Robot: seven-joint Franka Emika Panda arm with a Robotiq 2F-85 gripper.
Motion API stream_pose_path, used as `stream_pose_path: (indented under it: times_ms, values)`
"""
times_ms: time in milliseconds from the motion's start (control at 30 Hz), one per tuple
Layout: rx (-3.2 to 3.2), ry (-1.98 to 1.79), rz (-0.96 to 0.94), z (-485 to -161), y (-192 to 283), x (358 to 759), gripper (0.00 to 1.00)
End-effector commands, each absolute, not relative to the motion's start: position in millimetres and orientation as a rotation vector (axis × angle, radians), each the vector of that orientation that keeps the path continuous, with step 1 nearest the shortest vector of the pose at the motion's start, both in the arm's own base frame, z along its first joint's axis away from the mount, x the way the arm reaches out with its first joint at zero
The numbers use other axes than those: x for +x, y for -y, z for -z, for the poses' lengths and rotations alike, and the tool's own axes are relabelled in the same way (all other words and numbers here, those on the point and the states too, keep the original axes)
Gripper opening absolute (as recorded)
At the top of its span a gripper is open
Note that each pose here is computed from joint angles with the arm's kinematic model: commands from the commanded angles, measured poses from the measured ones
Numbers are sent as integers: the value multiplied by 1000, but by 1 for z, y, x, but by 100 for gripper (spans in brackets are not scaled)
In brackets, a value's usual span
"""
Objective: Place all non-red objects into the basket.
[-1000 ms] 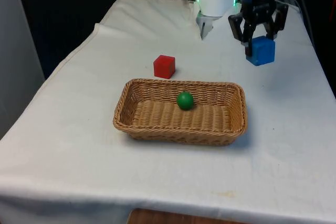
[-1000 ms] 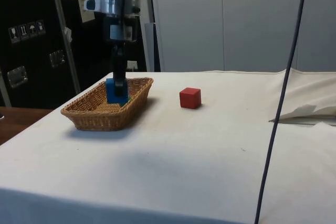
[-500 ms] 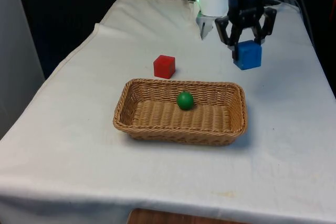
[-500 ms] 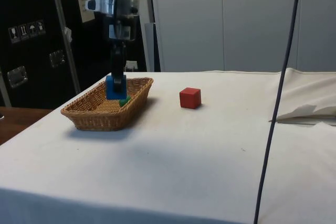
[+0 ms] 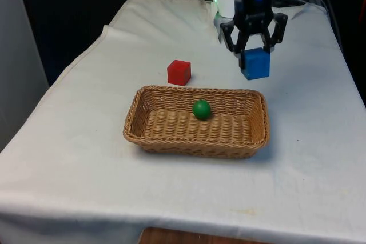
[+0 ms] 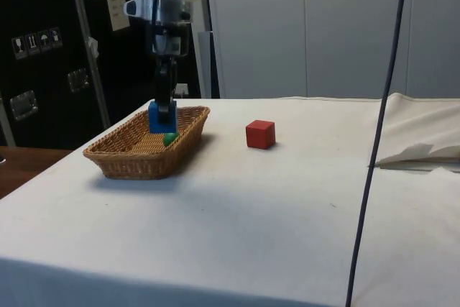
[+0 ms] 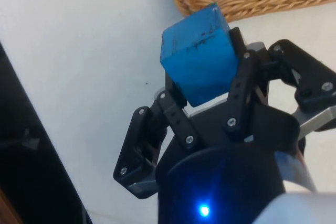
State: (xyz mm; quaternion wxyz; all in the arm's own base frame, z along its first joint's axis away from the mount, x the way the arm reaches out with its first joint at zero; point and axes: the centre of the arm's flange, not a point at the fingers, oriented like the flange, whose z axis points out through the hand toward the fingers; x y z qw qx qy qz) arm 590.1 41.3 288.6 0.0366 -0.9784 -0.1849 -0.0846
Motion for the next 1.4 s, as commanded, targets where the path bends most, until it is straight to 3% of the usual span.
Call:
stream_pose_path:
  times_ms: [0, 500, 1367]
  values:
    - [-3006, 550, 263, -288, -37, 592, 0]
    - [-3032, 466, 254, -279, -21, 600, 0]
    - [-3063, 330, 277, -246, -27, 656, 0]
